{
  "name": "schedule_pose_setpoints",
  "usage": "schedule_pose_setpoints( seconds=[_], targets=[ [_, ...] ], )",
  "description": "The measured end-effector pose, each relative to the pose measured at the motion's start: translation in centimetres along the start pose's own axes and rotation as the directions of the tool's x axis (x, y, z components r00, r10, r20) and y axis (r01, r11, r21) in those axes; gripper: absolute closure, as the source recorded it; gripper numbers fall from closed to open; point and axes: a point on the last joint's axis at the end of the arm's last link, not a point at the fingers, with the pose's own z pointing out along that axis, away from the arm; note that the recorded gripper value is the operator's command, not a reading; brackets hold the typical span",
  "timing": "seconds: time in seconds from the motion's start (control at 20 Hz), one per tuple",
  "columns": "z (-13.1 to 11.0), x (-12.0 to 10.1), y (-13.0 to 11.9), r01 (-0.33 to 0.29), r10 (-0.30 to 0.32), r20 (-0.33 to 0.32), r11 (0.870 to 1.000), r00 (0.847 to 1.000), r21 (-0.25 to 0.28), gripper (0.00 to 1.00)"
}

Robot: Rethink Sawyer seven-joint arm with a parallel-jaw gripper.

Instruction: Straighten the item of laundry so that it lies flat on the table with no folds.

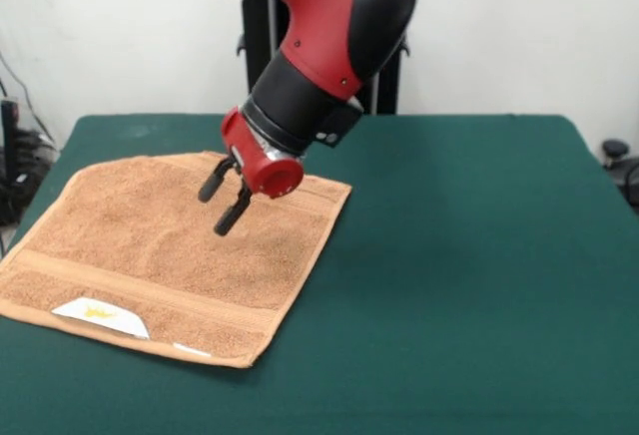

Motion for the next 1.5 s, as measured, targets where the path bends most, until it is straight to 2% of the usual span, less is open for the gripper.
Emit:
schedule_pose_setpoints(
  seconds=[0.2, 0.3, 0.45, 0.5, 0.7, 0.9, 1.2, 1.35, 1.5],
  targets=[
    [0.2, 0.4, 0.3, -0.027, 0.027, -0.008, 1.0, 1.0, -0.004, 0.0],
    [0.7, 0.7, 0.7, -0.051, 0.051, -0.02, 0.998, 0.999, -0.029, 0.0],
    [1.9, 0.6, 1.8, -0.108, 0.105, -0.042, 0.99, 0.994, -0.091, 0.0],
    [2.7, 0.3, 2.2, -0.138, 0.134, -0.047, 0.983, 0.99, -0.119, 0.0],
    [4.6, -0.6, 2.6, -0.199, 0.197, -0.026, 0.965, 0.98, -0.173, 0.0],
    [4.9, -0.1, 2.9, -0.222, 0.223, -0.018, 0.959, 0.975, -0.173, 0.0],
    [4.5, 2.8, 3.9, -0.223, 0.223, -0.018, 0.96, 0.975, -0.168, 0.0],
    [4.6, 2.4, 3.8, -0.228, 0.228, -0.019, 0.959, 0.974, -0.167, 0.0],
    [5.0, 1.7, 3.8, -0.237, 0.233, -0.047, 0.958, 0.971, -0.163, 0.0]
  ],
)
